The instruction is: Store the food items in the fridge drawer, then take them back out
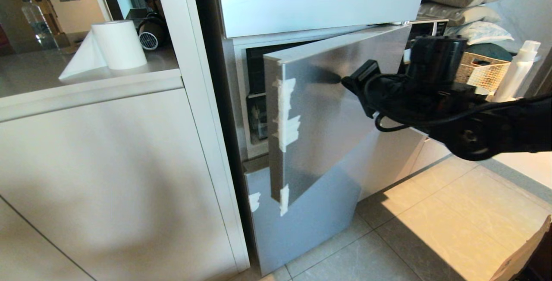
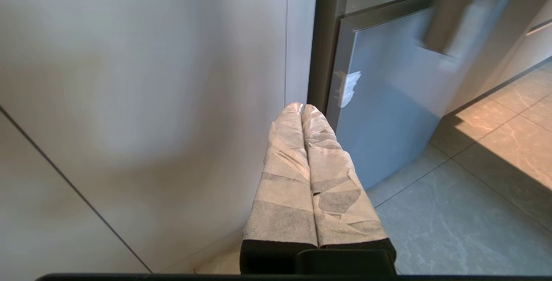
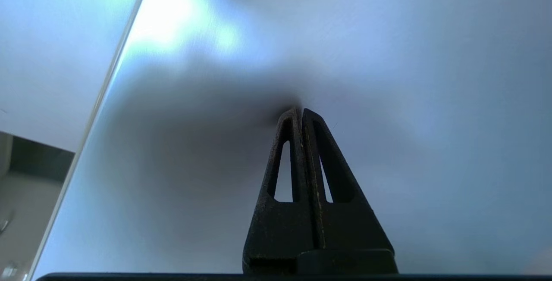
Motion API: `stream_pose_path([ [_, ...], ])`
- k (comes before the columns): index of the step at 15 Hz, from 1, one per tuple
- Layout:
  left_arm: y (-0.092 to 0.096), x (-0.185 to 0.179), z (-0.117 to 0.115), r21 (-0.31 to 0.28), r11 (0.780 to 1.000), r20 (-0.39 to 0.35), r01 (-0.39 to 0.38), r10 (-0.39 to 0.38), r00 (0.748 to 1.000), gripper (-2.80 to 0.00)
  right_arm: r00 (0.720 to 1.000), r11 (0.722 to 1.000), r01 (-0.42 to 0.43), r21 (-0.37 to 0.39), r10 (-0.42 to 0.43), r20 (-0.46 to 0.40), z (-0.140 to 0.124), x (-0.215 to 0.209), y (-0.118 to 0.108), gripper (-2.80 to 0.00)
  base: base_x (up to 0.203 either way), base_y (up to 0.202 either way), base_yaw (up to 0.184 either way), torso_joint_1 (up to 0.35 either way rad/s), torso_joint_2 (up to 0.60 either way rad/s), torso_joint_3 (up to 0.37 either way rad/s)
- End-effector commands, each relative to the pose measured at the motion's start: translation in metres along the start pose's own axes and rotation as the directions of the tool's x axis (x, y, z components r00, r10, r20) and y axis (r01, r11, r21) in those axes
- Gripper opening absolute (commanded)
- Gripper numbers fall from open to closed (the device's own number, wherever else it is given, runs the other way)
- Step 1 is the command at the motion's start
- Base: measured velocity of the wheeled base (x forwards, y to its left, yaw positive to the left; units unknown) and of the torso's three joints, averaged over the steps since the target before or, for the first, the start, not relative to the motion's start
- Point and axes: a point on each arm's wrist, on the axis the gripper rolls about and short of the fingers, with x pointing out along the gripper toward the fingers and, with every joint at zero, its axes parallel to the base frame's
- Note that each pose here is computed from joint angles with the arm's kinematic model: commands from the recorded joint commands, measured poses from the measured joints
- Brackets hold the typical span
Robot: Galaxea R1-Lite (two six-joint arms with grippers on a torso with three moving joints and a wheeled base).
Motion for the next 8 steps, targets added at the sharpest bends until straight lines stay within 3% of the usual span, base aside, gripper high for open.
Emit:
stream_pose_path([
  [1,0.000,0.000,0.000,0.000,1.000,-0.002,0.000,0.000,1.000,-2.80,0.997,1.000,0.003,0.000,-0.003,-0.077,-0.042,0.047,-0.018,-2.80,0.000,0.000,0.000,0.000,0.00,0.000],
  [4,0.000,0.000,0.000,0.000,1.000,-0.002,0.000,0.000,1.000,-2.80,0.990,0.997,-0.071,0.010,0.072,-0.117,-0.047,0.050,-0.005,-2.80,0.000,0.000,0.000,0.000,0.00,0.000],
  [8,0.000,0.000,0.000,0.000,1.000,-0.003,0.000,0.000,1.000,-2.80,0.990,0.995,-0.098,-0.006,0.097,-0.103,-0.028,-0.009,0.009,-2.80,0.000,0.000,0.000,0.000,0.00,0.000],
])
